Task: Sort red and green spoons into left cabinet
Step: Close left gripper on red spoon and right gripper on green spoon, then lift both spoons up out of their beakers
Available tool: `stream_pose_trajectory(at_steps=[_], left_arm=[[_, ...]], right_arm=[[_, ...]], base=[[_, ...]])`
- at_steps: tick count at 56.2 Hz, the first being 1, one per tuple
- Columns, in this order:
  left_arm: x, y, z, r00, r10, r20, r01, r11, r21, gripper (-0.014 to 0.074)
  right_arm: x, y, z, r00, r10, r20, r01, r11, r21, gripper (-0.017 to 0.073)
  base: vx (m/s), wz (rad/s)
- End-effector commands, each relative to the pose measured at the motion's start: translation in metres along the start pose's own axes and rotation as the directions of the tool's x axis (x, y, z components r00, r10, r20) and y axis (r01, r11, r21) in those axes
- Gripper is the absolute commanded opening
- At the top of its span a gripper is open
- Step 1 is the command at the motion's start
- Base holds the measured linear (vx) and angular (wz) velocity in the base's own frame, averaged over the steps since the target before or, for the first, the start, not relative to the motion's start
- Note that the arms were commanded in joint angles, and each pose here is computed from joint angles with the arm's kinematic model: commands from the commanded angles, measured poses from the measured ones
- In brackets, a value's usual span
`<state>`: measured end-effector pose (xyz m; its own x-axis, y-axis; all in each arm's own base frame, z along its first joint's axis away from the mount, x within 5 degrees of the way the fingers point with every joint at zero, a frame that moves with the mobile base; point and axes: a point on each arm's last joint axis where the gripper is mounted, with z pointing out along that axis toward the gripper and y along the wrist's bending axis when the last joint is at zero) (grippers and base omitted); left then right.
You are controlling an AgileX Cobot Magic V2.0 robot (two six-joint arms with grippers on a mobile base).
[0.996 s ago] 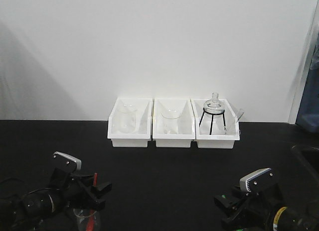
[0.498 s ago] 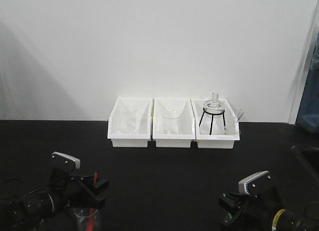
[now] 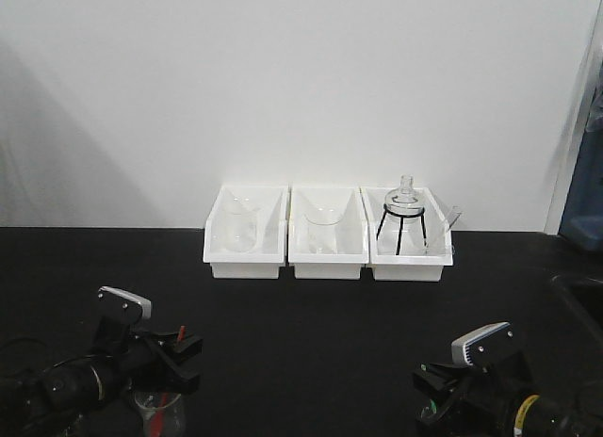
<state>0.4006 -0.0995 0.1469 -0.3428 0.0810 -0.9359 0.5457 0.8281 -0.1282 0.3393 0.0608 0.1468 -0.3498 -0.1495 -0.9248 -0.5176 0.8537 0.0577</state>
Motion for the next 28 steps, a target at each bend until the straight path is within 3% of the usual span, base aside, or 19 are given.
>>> stream_pose_trajectory(at_steps=[1,21,28], left_arm=[[-0.049,-0.009,-0.014,0.983,0.016,0.181,-0.022,0.999,0.030,-0.0008],[-0.110,-0.026,-0.055,0.937,0.087,0.338,-0.097,0.995,0.014,-0.0007],[-0.137,-0.037,-0.080,0.909,0.070,0.412,-0.088,0.996,0.025,-0.0007]], right_arm=[[-0.038,0.001,-0.011,0.985,-0.033,0.171,0.034,0.999,-0.005,-0.0009],[-0.090,0.013,-0.050,0.941,-0.129,0.313,0.122,0.992,0.042,-0.0009],[-0.114,0.020,-0.074,0.910,-0.170,0.378,0.154,0.985,0.071,-0.0009]], base=[[0.00,0.00],[0.00,0.00],[0.00,0.00]])
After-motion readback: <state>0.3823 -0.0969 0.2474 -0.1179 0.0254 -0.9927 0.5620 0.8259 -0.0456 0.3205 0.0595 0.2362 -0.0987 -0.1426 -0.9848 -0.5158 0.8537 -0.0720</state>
